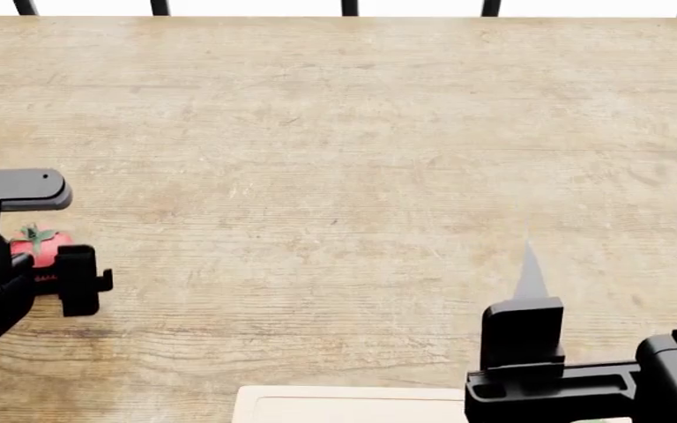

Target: Place the avocado, onion, tomato and bell pepper on the cutting board.

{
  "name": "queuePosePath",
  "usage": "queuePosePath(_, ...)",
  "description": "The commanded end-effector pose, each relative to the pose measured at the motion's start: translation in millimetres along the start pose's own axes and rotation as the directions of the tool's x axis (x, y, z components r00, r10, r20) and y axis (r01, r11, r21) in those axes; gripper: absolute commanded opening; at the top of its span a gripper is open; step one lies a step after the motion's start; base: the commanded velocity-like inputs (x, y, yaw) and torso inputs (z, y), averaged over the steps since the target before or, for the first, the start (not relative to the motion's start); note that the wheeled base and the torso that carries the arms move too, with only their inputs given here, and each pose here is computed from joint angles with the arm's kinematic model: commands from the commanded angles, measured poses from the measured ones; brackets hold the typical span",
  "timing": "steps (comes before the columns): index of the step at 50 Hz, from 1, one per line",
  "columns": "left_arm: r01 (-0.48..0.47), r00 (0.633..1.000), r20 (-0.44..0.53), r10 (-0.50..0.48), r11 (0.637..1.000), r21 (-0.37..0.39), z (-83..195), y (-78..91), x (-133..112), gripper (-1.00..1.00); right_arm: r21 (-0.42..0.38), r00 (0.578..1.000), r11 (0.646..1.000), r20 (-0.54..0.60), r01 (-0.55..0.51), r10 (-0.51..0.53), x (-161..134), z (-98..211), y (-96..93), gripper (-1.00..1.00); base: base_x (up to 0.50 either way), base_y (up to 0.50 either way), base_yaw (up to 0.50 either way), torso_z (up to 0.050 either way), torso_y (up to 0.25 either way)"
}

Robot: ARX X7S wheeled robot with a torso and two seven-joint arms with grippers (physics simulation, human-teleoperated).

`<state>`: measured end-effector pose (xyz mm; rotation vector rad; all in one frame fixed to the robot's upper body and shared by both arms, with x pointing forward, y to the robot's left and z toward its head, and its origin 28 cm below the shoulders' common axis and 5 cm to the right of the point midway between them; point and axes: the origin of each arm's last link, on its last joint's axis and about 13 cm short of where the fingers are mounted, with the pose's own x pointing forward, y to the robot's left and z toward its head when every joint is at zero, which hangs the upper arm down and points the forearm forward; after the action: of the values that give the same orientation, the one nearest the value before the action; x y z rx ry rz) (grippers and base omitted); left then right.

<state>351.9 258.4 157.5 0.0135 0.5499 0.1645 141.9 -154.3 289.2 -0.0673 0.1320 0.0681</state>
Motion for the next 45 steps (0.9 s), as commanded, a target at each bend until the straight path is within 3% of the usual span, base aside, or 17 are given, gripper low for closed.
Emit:
queuePosePath(1, 0.020, 1.000, 0.000, -0.020, 1.000, -0.016, -2.4, -0.3, -5.9, -1.00, 0.004, 1.000, 1.000, -0.007, -0.002, 0.002, -0.6, -1.4, 0.4, 1.00, 0.00, 0.00, 0.00, 0.000, 0.000)
queuePosePath(8, 0.048, 0.998, 0.050, -0.048, 0.999, -0.003, 4.2, 0.2, -25.8, -1.00, 0.009, 1.000, 1.000, -0.009, -0.005, 0.005, -0.6, -1.9, 1.2, 1.00, 0.00, 0.00, 0.00, 0.000, 0.000)
queuePosePath(11, 0.087, 0.987, 0.132, -0.092, 0.995, 0.038, 16.6, -1.4, -56.8, -1.00, 0.009, 1.000, 1.000, -0.008, 0.000, 0.000, 0.1, -1.6, 0.5, 1.00, 0.00, 0.00, 0.00, 0.000, 0.000)
queuePosePath(18, 0.217, 0.920, 0.288, -0.265, 0.958, 0.188, 36.2, -8.1, -145.2, -1.00, 0.017, 1.000, 1.000, 0.003, -0.002, 0.002, 3.8, -1.2, 1.8, 1.00, 0.00, 0.00, 0.00, 0.000, 0.000)
queuePosePath(25, 0.330, 0.840, 0.332, -0.429, 0.890, 0.315, 36.1, -23.8, -192.7, -1.00, 0.031, 0.999, 0.999, 0.025, 0.020, -0.020, 18.2, 0.9, 1.4, 1.00, 0.00, 0.00, 0.00, 0.000, 0.000)
queuePosePath(33, 0.454, 0.752, 0.278, -0.598, 0.775, 0.439, 31.9, -40.1, -206.6, -1.00, 0.043, 0.996, 0.998, 0.067, 0.051, -0.054, 33.3, 5.2, 0.7, 1.00, 0.00, 0.00, 0.00, 0.000, 0.000)
queuePosePath(38, 0.477, 0.722, 0.266, -0.639, 0.738, 0.477, 34.3, -46.0, -206.3, -1.00, 0.049, 0.994, 0.997, 0.087, 0.063, -0.067, 40.7, 5.4, 1.6, 1.00, 0.00, 0.00, 0.00, 0.000, 0.000)
queuePosePath(42, 0.501, 0.711, 0.256, -0.655, 0.727, 0.470, 36.6, -47.4, -202.1, -1.00, 0.052, 0.993, 0.996, 0.091, 0.070, -0.074, 45.3, 3.6, 2.2, 1.00, 0.00, 0.00, 0.00, 0.000, 0.000)
queuePosePath(45, 0.543, 0.691, 0.224, -0.688, 0.698, 0.468, 29.5, -51.4, -200.5, -1.00, 0.052, 0.993, 0.996, 0.095, 0.070, -0.075, 46.7, 3.1, 3.4, 1.00, 0.00, 0.00, 0.00, 0.000, 0.000)
